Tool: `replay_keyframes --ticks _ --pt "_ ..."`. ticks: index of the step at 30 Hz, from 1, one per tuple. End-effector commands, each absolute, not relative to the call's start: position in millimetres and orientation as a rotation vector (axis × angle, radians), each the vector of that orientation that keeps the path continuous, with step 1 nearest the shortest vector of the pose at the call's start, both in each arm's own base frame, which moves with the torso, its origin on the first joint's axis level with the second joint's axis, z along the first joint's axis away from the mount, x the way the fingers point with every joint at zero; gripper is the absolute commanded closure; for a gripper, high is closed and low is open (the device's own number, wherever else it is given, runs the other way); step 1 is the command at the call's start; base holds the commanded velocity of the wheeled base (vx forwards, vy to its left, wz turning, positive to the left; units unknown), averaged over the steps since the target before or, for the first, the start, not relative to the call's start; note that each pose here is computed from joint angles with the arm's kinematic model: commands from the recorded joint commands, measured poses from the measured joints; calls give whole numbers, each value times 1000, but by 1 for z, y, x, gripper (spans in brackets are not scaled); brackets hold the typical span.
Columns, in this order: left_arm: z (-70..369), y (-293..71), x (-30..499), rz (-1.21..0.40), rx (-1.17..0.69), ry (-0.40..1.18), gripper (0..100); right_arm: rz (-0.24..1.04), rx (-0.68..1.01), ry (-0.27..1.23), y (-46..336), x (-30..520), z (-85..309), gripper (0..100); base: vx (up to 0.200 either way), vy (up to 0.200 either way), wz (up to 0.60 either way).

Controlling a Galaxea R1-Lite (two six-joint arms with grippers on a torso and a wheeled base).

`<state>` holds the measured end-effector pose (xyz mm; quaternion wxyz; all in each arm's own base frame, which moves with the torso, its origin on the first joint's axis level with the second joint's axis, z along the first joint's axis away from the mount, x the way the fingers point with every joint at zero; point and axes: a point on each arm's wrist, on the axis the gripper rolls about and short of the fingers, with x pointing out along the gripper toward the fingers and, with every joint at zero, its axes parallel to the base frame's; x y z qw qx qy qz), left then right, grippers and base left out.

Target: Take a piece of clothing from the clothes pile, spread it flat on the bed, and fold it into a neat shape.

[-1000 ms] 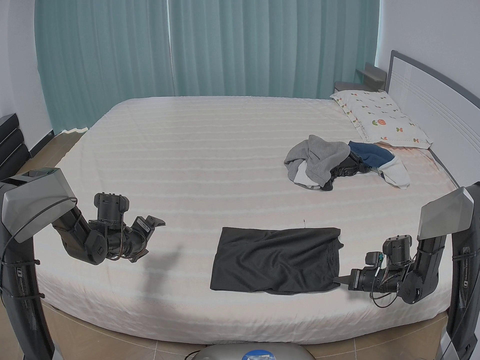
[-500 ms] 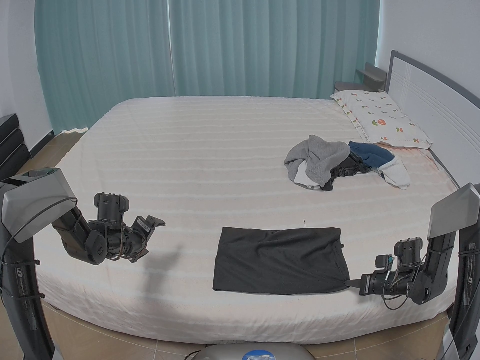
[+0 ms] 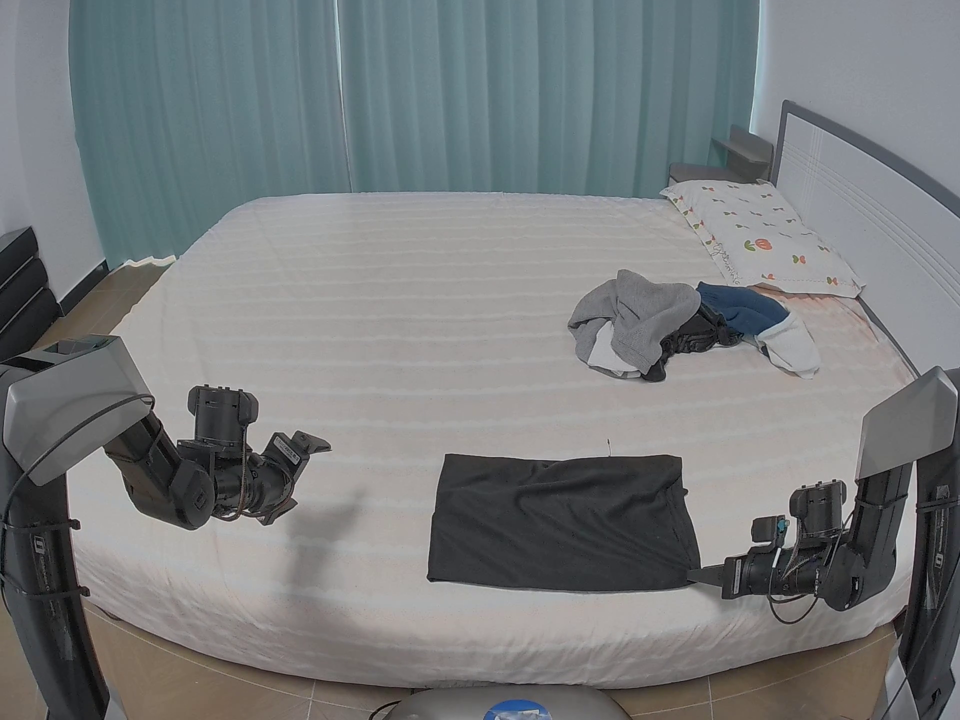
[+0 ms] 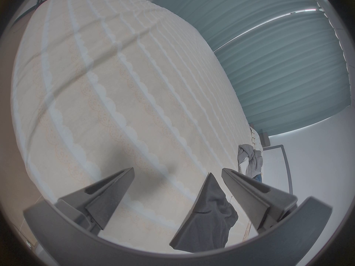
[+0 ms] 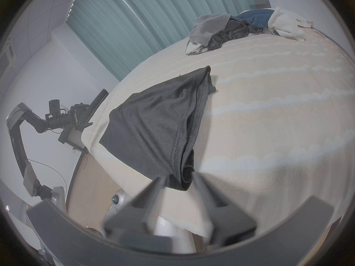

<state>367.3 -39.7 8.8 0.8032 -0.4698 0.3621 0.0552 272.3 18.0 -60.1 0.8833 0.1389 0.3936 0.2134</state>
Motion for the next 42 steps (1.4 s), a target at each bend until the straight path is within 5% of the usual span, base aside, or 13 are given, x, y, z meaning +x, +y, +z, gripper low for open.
replay_keyframes --ticks 1,8,19,37,38,42 --pt "8 -40 367 119 -1007 777 0 446 287 812 18 274 -60 0 0 0 0" --pt "8 -40 368 119 -1007 777 0 433 330 687 16 306 -46 0 0 0 0" --pt "6 -39 370 144 -998 740 0 241 658 528 47 383 -55 0 0 0 0" --pt "3 -41 369 136 -996 726 0 244 667 471 48 408 -66 0 0 0 0" --pt "3 -41 369 136 -996 726 0 239 665 458 48 410 -65 100 0 0 0" --pt "3 -41 370 134 -997 723 0 179 656 427 48 418 -72 100 0 0 0"
